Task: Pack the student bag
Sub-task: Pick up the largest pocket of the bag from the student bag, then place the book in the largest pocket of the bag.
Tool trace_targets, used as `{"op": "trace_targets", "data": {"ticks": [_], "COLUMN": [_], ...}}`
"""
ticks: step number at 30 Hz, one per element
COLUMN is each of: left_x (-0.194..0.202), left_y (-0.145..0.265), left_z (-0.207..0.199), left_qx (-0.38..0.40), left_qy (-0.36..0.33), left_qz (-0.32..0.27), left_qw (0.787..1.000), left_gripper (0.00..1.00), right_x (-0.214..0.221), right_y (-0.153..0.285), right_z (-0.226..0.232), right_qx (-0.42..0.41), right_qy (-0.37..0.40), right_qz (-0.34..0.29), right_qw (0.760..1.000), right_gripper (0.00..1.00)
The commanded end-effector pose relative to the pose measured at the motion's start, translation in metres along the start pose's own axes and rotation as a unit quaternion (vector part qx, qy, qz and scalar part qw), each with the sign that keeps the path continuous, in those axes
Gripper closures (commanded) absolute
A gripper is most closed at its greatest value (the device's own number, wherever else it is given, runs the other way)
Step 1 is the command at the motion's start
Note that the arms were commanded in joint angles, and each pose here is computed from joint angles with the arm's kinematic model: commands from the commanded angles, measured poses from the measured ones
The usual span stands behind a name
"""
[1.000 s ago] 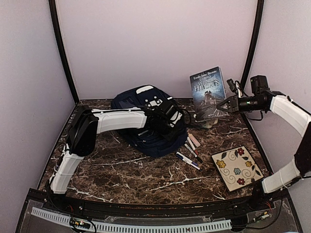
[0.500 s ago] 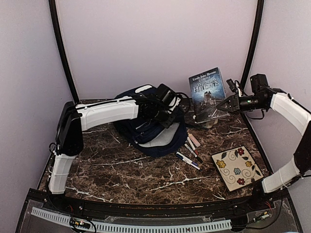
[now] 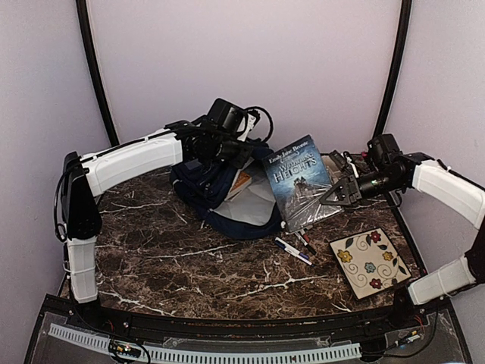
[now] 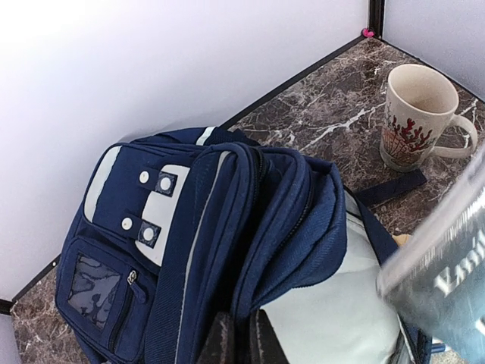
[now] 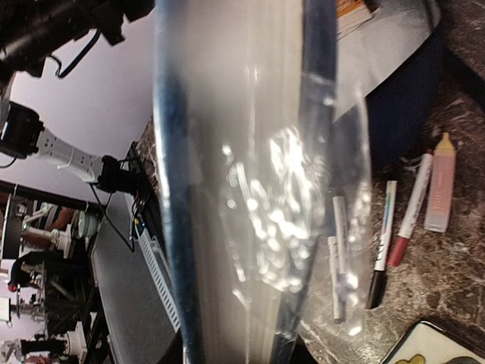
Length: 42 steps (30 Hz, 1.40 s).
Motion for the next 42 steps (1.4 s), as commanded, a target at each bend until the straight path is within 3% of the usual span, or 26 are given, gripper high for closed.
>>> {"op": "trace_targets", "data": {"ticks": [1, 13, 19, 28, 35, 42], "left_x": [-0.025, -0.036, -0.008, 0.020, 0.030, 0.036], "left_y": [0.036, 0.051, 0.063, 0.099, 0.118, 0.140], "left_z": [0.043, 0.049, 0.048, 0.060, 0.061, 0.059], "left_qx": [-0.036, 0.004, -0.008, -0.034, -0.020, -0.016], "left_qy": [0.055, 0.118, 0.102, 0.131, 0.176, 0.195], "left_qz": [-0.060, -0.115, -0.124, -0.137, -0.162, -0.164], "left_qw": [0.996, 0.986, 0.987, 0.981, 0.971, 0.967], "left_gripper": [1.00, 1.00, 1.00, 1.00, 1.00, 1.00], "right_x": [0.002, -0.010, -0.007, -0.029, -0.009, -0.016], "right_y": [-0.014, -0.067, -0.123, -0.186, -0.214, -0.219], "right_z": [0.025, 0.000, 0.008, 0.000, 0.016, 0.045], "right_qx": [-0.094, -0.167, -0.092, -0.162, -0.175, -0.199], "right_qy": [0.070, -0.006, 0.075, -0.010, -0.062, -0.078], "right_qz": [0.016, 0.064, 0.129, 0.183, 0.219, 0.203], "right_qw": [0.993, 0.984, 0.985, 0.970, 0.958, 0.956], "right_gripper": [1.00, 1.00, 1.00, 1.00, 1.00, 1.00]}}
Point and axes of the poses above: each gripper's point midway between its finger pads, its own y axis back along the fingers, its own z axis along the line the jaws close on, x = y × z, the point moved 7 cm from there along y, back along the fingers, and after that the axes turned 8 degrees about -y, right-handed, at the moved point
